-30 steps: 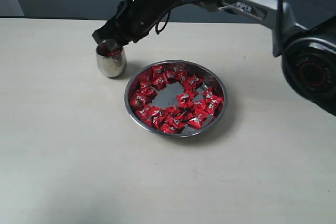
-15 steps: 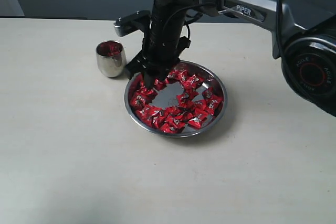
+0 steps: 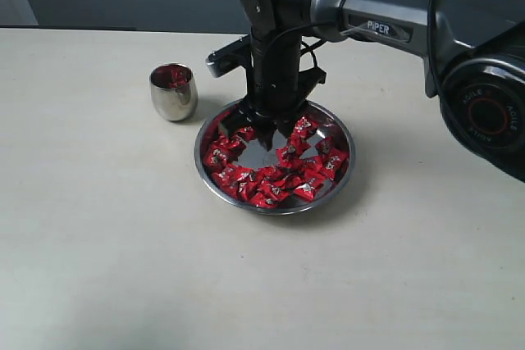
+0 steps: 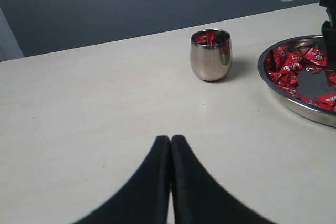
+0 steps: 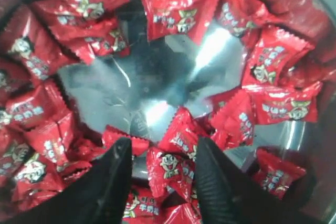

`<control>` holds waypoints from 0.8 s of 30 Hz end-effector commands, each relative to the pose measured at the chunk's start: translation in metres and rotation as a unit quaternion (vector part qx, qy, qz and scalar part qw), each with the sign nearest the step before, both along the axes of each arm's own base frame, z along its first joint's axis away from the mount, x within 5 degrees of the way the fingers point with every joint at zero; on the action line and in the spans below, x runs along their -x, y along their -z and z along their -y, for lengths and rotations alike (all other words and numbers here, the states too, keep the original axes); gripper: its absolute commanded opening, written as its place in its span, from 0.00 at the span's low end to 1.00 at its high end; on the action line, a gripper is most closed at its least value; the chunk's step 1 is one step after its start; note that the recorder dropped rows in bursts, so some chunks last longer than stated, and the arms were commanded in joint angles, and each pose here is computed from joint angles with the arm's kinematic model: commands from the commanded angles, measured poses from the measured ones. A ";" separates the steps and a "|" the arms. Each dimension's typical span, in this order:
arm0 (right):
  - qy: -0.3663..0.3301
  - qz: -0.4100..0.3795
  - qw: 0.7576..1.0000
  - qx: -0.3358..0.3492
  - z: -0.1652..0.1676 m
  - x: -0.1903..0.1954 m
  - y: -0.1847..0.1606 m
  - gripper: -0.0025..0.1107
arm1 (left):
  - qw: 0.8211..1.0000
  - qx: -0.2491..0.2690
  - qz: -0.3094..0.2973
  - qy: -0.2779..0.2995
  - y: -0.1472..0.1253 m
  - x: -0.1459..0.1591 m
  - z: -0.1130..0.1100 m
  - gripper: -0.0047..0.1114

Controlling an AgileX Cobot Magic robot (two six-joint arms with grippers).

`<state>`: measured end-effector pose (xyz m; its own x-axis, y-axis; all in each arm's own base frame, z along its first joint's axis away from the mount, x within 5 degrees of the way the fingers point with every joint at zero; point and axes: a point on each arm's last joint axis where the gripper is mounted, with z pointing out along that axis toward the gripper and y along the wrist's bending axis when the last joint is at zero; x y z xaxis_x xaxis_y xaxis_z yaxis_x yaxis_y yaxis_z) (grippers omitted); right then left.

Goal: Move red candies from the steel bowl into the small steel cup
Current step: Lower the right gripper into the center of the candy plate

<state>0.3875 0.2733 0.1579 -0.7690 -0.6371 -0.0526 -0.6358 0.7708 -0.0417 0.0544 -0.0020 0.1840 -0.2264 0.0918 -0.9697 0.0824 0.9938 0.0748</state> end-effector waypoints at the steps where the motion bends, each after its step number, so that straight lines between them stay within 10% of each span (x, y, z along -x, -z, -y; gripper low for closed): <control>1: 0.004 -0.018 1.000 0.022 0.008 0.005 0.013 0.37 | 1.000 0.004 0.007 0.002 -0.001 0.000 0.000 0.04; 24: -0.007 -0.030 0.997 0.066 0.014 0.005 0.041 0.36 | 1.000 0.004 0.007 0.002 -0.001 0.000 0.000 0.04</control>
<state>0.3815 0.2615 0.1191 -0.7591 -0.6466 0.0749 -0.6509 0.7527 -0.0986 0.0544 -0.0020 0.1840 -0.2264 0.0918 -0.9697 0.0824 0.9938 0.0748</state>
